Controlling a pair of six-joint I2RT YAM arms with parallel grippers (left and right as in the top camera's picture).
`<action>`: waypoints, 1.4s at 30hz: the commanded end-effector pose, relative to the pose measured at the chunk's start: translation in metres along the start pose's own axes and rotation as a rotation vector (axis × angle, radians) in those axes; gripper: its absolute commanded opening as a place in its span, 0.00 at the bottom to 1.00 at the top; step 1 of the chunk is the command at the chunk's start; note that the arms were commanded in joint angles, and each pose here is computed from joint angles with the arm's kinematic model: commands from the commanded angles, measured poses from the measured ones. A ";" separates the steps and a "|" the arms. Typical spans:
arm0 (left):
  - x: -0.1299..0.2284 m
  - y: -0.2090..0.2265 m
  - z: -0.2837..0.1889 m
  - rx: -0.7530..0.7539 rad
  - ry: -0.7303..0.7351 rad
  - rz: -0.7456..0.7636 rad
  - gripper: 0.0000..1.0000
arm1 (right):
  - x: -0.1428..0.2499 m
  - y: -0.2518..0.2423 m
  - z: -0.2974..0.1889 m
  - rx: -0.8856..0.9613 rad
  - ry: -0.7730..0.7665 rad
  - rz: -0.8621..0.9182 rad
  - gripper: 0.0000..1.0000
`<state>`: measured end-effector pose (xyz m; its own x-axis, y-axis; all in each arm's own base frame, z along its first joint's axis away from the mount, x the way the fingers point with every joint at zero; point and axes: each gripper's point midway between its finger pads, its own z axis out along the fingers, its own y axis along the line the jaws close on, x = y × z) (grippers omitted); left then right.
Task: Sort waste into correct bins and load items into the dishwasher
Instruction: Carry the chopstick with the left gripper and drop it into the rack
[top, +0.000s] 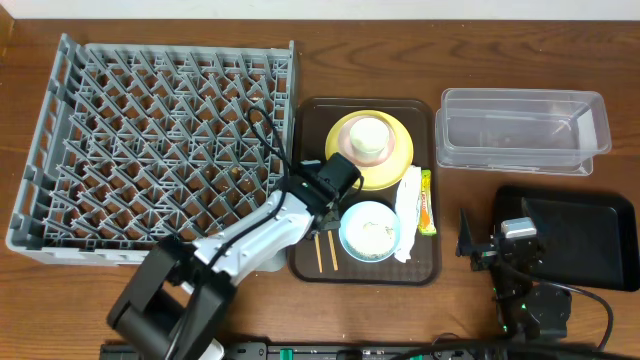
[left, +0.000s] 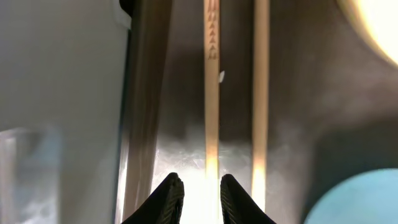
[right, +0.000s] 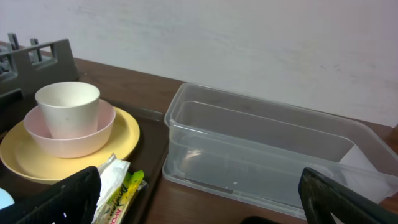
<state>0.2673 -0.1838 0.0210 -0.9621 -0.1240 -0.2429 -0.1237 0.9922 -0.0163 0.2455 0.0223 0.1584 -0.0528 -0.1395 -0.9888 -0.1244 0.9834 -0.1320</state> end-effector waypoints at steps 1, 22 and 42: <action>0.005 0.006 0.012 -0.037 0.012 -0.005 0.25 | 0.001 -0.001 0.000 0.007 0.002 0.014 0.99; 0.010 -0.008 0.029 -0.028 0.020 0.012 0.08 | 0.001 -0.001 0.000 0.007 0.002 0.014 0.99; -0.083 0.061 -0.128 0.120 -0.336 0.249 0.08 | 0.001 -0.001 0.000 0.007 0.002 0.014 0.99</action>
<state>0.3054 -0.1079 0.1799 -0.7912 0.0399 -0.6102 0.0701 0.9972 -0.0257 0.2455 0.0223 0.1584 -0.0528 -0.1395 -0.9888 -0.1244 0.9834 -0.1320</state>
